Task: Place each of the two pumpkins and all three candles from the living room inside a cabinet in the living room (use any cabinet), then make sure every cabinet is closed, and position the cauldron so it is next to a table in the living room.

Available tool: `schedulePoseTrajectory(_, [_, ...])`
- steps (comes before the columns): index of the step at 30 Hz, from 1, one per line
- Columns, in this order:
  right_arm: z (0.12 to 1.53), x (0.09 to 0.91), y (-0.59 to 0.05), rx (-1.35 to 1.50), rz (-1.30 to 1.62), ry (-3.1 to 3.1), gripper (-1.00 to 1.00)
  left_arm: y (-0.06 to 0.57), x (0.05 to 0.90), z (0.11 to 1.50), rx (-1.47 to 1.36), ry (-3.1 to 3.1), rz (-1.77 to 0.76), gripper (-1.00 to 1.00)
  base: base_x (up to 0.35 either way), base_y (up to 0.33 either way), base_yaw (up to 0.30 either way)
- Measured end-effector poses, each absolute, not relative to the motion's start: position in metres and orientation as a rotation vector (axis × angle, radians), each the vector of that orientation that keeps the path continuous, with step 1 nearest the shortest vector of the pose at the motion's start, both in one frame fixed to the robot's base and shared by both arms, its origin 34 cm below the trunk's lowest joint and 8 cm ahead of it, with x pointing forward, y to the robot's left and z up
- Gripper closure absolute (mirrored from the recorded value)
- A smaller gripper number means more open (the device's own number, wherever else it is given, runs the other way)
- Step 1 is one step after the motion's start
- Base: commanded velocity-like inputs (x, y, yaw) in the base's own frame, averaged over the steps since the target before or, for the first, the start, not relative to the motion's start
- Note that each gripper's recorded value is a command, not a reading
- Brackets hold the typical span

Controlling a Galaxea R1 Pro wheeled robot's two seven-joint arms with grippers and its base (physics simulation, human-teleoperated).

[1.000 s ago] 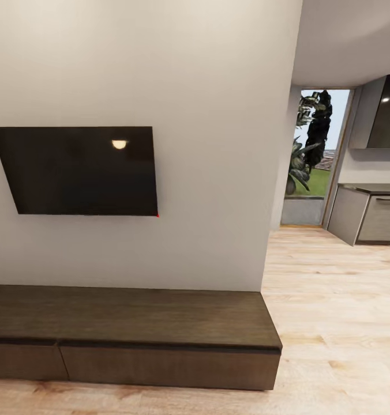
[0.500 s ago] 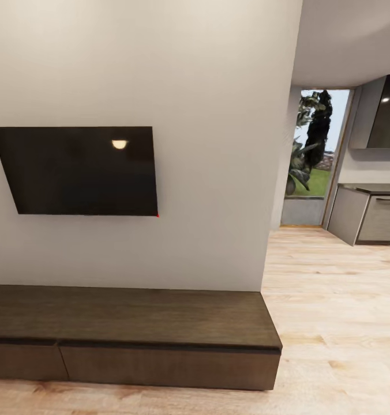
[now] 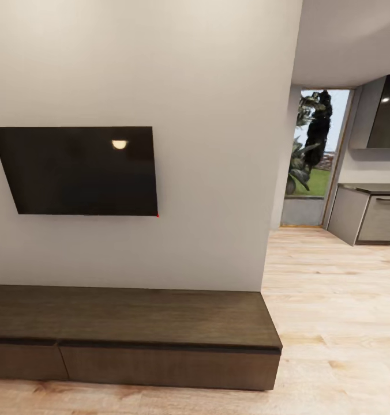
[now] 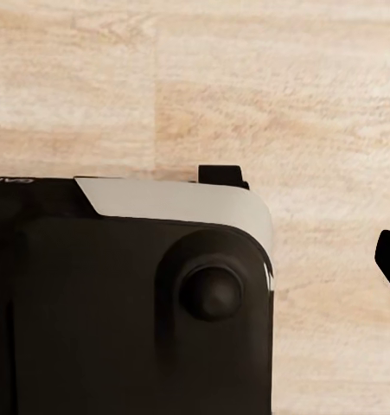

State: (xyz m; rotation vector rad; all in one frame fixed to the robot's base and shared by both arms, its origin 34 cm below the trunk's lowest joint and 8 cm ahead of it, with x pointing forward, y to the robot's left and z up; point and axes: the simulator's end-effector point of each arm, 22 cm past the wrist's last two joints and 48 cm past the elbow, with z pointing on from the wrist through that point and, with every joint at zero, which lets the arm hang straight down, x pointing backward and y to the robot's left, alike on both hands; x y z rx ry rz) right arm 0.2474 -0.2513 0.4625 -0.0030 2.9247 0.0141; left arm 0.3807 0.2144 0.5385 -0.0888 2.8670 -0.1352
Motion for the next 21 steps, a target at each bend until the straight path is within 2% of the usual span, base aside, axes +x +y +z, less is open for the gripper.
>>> schedulePoseTrajectory(10, [0.463, 0.250, -0.251, -0.007, 0.014, 2.920, -1.00, 0.175, 0.430, 0.604, -0.078, 2.834, -0.240, -1.00, 0.000, 0.000, 0.000])
schedulePoseTrajectory(13, [0.463, 0.250, -0.252, 0.002, 0.008, 2.920, -1.00, 0.131, 0.466, 0.664, 0.024, 2.725, -0.353, -1.00, 0.000, 0.000, 0.000])
schedulePoseTrajectory(21, [0.463, 0.250, -0.254, 0.008, -0.001, 2.920, -1.00, 0.103, 0.481, 0.709, 0.023, 2.667, -0.495, -1.00, 0.000, 0.000, 0.000])
